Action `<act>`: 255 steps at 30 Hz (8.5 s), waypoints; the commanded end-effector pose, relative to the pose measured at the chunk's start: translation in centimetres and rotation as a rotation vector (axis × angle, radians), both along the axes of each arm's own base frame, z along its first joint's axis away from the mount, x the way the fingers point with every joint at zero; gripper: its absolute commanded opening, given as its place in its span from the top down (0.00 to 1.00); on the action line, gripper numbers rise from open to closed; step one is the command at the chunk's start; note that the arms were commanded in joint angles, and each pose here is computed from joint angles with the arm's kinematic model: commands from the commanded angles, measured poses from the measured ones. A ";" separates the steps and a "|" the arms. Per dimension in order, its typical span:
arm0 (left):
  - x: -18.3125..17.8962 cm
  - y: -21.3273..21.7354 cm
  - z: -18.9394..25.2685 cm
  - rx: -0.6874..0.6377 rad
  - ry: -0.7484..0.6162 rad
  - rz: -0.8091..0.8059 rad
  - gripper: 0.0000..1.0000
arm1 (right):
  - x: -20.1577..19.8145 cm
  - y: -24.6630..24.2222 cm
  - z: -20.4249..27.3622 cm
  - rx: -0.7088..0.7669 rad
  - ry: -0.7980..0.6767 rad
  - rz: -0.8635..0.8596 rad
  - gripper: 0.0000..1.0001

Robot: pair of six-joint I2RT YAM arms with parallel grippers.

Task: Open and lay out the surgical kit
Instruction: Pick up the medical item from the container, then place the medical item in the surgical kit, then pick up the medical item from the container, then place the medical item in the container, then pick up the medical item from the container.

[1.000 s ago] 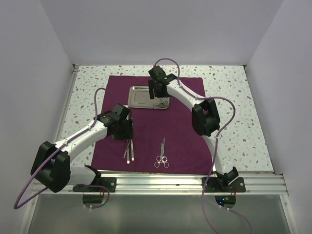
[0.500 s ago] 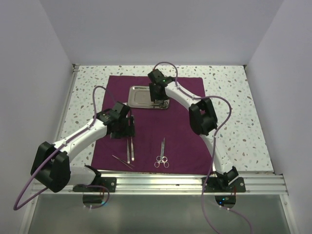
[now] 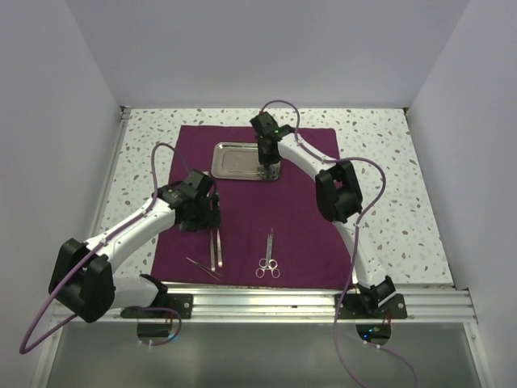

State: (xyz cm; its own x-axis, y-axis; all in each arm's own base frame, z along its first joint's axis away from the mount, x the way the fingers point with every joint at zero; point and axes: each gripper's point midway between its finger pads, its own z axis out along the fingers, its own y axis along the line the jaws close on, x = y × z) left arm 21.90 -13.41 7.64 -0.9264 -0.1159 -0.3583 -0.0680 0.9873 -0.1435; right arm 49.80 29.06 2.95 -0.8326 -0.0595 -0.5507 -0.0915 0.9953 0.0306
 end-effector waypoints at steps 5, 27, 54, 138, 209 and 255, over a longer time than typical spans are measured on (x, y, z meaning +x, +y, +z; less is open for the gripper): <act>1.1 0.1 2.5 0.012 -0.068 -0.009 0.27 | -1.7 0.6 -4.4 0.004 0.103 0.007 0.98; 3.1 0.7 4.5 0.055 -0.155 -0.020 0.28 | -0.9 0.4 14.4 0.163 -0.171 -0.012 1.00; 16.3 -1.0 2.5 0.043 -0.171 -0.059 0.34 | -30.0 0.6 3.3 0.299 0.376 0.049 0.88; 12.6 1.5 2.8 0.084 -0.151 -0.078 0.41 | -8.9 -0.7 -6.4 -0.013 0.400 -0.057 1.00; 7.8 4.2 7.2 0.104 -0.212 0.000 0.29 | -4.6 -0.5 0.3 0.137 0.175 -0.132 0.99; 8.4 3.9 7.0 0.105 -0.199 -0.013 0.32 | -4.0 2.0 9.6 0.323 0.048 -0.049 0.02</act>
State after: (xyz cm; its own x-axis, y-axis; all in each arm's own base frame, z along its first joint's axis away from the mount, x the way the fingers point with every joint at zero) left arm 29.63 -9.49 13.60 -0.8562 -0.0441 -0.5148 -0.0314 0.9989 -0.0335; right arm 45.86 30.50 12.88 -0.8482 0.1659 -0.5030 -0.0174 0.9404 0.3396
